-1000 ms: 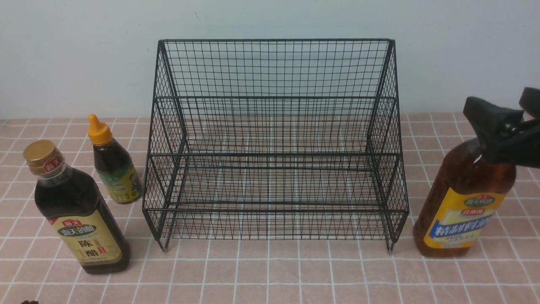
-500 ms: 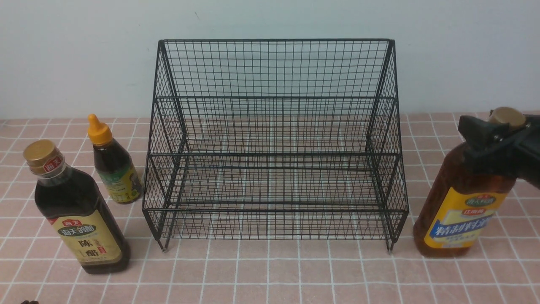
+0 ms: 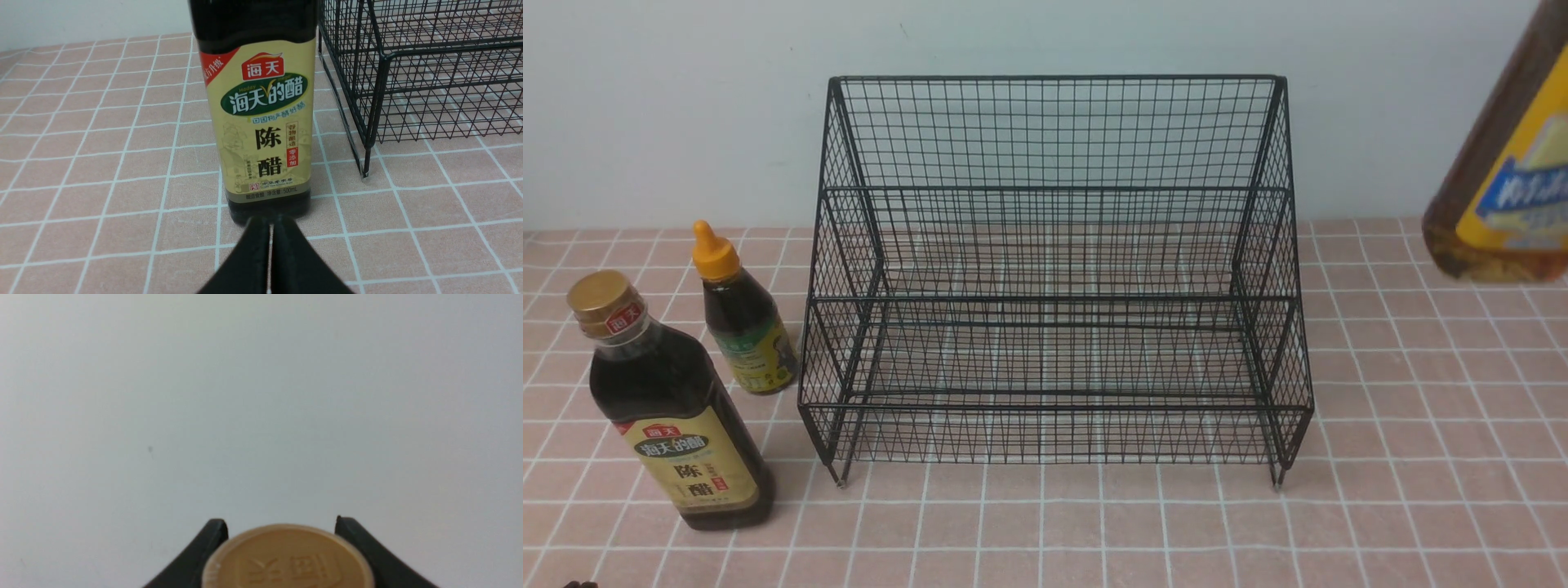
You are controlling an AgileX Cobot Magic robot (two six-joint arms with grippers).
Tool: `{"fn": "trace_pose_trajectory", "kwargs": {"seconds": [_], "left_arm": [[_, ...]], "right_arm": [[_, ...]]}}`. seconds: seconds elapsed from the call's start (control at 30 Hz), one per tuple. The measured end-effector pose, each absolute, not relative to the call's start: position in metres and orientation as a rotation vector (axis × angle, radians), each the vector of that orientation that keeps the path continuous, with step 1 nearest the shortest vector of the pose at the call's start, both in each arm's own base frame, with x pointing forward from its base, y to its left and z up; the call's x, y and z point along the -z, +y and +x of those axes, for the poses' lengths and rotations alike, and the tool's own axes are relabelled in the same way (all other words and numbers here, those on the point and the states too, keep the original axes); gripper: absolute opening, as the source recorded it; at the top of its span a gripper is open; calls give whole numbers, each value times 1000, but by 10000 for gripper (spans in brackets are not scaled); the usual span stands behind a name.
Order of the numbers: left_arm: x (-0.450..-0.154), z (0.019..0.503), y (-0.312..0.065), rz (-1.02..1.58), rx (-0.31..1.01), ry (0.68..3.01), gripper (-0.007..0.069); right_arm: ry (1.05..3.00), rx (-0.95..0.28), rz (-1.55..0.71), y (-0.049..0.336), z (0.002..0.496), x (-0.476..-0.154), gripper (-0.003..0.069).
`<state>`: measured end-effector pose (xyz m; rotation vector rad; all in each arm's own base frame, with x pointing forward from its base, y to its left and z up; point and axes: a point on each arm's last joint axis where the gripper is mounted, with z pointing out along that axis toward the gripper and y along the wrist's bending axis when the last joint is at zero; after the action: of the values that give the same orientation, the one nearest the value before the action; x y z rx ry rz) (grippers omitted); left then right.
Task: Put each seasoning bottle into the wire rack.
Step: Use the right arm to put the condiment bottle back on the shelf
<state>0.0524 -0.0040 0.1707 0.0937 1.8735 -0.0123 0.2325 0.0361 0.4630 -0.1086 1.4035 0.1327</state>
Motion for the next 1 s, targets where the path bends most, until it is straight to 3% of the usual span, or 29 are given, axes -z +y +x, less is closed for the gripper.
{"fn": "trace_pose_trajectory", "kwargs": {"seconds": [0.23,0.5,0.7,1.0], "left_arm": [[-171,52,-4,94,12,1873,-7],[-171,52,-4,94,12,1873,-7],[-171,52,-4,94,12,1873,-7],[-171,52,-4,94,12,1873,-7]], "right_arm": [[1352,-247,-199,83,275,-496,314],[1382,-333,-255,139,337,-494,313],[1503,-297,-262,158,385,-469,313],[1653,-247,-278,166,411,-432,313]]}}
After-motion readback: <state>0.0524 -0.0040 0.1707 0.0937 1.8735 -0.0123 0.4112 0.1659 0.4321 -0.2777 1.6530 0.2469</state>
